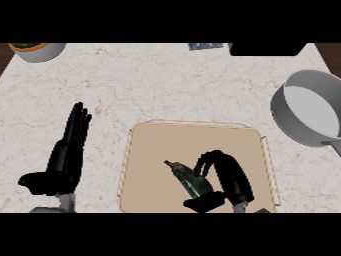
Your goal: Pick the eggplant from the tray and place it in the pot
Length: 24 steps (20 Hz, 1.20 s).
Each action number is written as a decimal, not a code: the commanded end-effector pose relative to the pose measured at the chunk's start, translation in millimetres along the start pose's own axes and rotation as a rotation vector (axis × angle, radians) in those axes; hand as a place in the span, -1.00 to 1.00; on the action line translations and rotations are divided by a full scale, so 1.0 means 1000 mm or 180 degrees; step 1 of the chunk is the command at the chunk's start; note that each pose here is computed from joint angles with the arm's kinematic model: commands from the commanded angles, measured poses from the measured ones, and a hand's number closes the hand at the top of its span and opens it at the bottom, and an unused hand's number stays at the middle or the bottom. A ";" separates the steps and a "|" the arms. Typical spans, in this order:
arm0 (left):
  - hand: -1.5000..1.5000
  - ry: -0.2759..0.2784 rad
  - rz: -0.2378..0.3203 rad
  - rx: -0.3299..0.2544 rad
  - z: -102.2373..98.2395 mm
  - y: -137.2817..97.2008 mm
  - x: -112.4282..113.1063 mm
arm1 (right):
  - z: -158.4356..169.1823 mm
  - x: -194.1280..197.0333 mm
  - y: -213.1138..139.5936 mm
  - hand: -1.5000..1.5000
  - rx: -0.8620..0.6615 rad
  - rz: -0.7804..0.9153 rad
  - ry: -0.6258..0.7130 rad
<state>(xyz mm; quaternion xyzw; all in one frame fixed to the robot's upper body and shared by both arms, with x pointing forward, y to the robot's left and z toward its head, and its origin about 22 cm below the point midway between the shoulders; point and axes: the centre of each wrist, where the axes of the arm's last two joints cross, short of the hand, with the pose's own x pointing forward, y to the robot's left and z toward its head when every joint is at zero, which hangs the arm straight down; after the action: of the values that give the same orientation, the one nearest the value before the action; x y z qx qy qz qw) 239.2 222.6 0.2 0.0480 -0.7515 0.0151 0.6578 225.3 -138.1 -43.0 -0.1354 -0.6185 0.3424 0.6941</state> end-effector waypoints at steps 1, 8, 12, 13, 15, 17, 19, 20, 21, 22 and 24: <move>0.00 -0.0012 0.0033 0.0015 -0.011 0.001 0.027 | 0.003 -0.001 -0.005 1.00 -0.0040 -0.0057 0.0021; 0.00 -0.0011 -0.0005 -0.0056 -0.007 0.004 0.009 | -0.030 0.033 -0.004 1.00 -0.0245 0.1599 0.0262; 0.00 -0.0008 -0.0027 0.0005 -0.001 0.002 0.006 | -0.037 0.068 0.001 1.00 -0.0531 0.2077 0.0174; 0.00 0.0000 0.0055 0.0000 0.008 0.005 0.007 | -0.039 0.063 -0.006 1.00 -0.0590 0.2051 0.0158; 0.00 -0.0014 0.0016 -0.0025 -0.002 0.008 0.004 | -0.033 0.088 -0.007 1.00 -0.0902 0.1985 -0.0043; 0.00 0.0017 -0.0007 0.0021 -0.005 -0.001 0.014 | -0.010 0.094 -0.009 1.00 -0.1149 0.1938 -0.0165; 0.00 0.0077 -0.0003 0.0036 -0.008 0.004 0.010 | -0.005 0.136 -0.009 1.00 -0.1427 0.1891 -0.0268; 0.00 0.0049 -0.0004 0.0035 -0.005 0.013 -0.001 | 0.001 0.134 -0.007 1.00 -0.1545 0.1916 -0.0285; 0.00 0.0005 -0.0003 0.0053 -0.011 -0.002 0.009 | 0.003 0.148 -0.018 1.00 -0.1658 0.2023 -0.0275; 0.00 0.0116 0.0001 0.0027 0.006 0.012 0.002 | 0.011 0.157 -0.019 1.00 -0.1776 0.1941 -0.0231; 0.00 -0.0001 -0.0016 0.0092 -0.003 0.005 0.002 | 0.028 0.155 -0.010 1.00 -0.1917 0.2060 -0.0145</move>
<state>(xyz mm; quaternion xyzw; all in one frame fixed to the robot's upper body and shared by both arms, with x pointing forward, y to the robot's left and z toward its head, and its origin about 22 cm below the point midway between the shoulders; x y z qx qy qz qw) 241.7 229.5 4.7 0.0524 -0.7481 0.0195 0.6612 228.7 -59.3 67.4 -0.4699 -0.6283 0.3878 0.4838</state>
